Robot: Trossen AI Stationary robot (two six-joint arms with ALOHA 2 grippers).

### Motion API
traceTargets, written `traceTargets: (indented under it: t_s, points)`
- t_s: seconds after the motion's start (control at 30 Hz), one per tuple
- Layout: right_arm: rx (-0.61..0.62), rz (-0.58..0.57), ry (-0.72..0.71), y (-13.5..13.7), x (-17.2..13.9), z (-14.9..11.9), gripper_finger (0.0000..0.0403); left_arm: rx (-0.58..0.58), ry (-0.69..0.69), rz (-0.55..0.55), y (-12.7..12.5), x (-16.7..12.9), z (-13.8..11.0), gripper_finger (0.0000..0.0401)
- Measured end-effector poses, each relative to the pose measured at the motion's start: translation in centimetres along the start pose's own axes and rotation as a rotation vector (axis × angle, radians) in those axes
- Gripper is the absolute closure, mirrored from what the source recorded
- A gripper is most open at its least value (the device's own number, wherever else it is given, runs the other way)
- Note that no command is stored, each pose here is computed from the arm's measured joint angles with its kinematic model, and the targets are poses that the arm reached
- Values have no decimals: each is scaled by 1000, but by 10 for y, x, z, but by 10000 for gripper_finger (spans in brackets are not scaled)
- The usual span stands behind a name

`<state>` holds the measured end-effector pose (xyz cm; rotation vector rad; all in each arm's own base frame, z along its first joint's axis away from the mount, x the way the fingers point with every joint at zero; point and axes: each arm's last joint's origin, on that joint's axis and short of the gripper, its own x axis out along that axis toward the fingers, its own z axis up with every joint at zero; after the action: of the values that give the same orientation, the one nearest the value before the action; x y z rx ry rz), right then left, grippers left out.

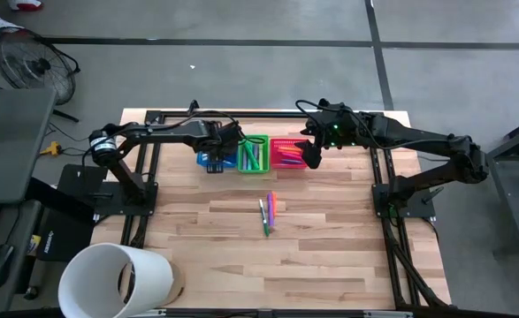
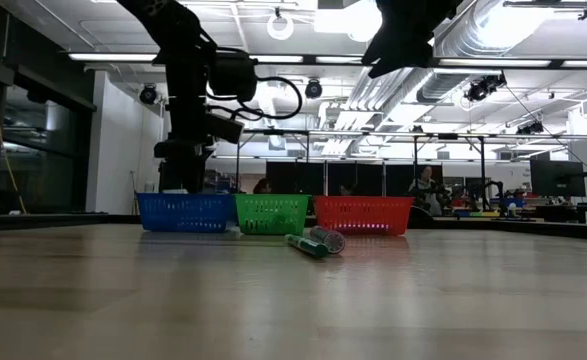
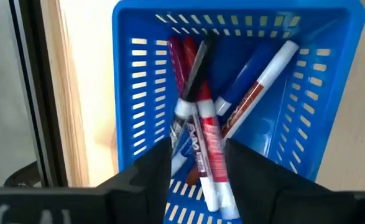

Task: Pick & Place Markers
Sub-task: Put the green marker into the blue bin

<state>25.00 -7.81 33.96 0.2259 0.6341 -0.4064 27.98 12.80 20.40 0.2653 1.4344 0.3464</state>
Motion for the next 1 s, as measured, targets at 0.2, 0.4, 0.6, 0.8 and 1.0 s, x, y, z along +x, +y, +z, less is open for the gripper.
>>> traceTargets:
  t_s: [0.2, 0.4, 0.6, 0.8, 1.0]
  points:
    - [16, -6, 0, 0, 0, 0, 194, -20, 2, 1, 0, 0, 0, 249]
    - [42, -8, 5, 0, 0, -1, 194, -110, 36, -15, 0, -4, -2, 248]
    - [55, -11, 18, 0, 0, -2, 194, -265, -6, -83, 7, -19, 7, 247]
    - [84, -42, 33, -2, 0, -4, 194, -438, -37, -132, 18, -43, 17, 247]
    - [79, -55, 68, -2, 0, -7, 194, -456, -145, -275, 22, -67, 31, 247]
